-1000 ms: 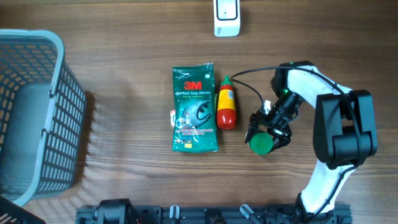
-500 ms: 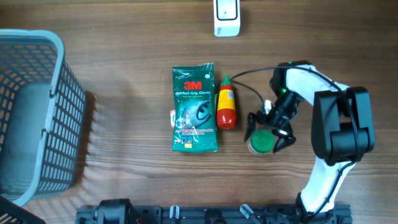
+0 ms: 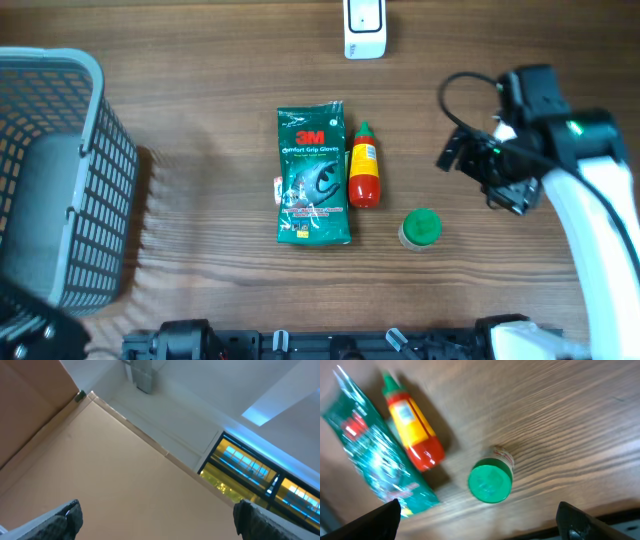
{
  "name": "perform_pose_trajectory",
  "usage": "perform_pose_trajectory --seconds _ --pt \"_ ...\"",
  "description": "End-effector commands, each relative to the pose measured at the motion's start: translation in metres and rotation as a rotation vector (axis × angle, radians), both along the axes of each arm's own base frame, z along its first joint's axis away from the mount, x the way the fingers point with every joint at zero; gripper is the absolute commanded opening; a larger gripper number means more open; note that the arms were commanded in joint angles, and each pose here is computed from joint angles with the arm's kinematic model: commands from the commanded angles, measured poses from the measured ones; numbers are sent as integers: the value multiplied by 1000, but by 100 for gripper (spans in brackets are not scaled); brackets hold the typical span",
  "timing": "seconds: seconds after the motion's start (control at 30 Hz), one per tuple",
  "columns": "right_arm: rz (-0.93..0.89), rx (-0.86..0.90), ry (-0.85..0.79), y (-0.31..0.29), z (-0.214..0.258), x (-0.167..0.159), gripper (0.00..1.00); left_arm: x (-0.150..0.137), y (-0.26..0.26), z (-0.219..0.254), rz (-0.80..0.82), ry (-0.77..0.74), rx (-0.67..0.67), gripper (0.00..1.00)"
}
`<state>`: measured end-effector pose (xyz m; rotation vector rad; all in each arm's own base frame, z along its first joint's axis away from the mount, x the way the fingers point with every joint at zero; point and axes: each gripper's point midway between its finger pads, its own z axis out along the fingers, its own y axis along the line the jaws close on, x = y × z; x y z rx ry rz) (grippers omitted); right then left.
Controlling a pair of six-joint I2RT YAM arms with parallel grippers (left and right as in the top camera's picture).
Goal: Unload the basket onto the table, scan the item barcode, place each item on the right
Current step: 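Release the jar and raise the right gripper above it, then lower the right gripper and grasp the jar from above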
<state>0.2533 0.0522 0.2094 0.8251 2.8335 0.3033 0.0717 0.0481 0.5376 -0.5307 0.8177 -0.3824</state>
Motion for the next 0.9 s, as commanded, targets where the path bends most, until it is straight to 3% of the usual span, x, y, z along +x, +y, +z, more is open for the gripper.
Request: perform_pose_trajectory --seconds 0.0,0.3,0.47,0.73,0.87 --pt "-268 16 -98 -15 28 -9 100 25 3 -21 15 35 1 100" --pt "-281 -2 -89 -18 25 -8 100 59 5 -73 15 246 -9 100" --pt "-279 -24 -12 -17 7 0 100 76 5 -146 14 559 -23 100" --pt "-256 -131 15 -31 -14 9 100 73 5 -206 14 810 -34 100" --pt "-249 -142 63 -31 -55 1 100 66 5 -232 13 924 -39 100"
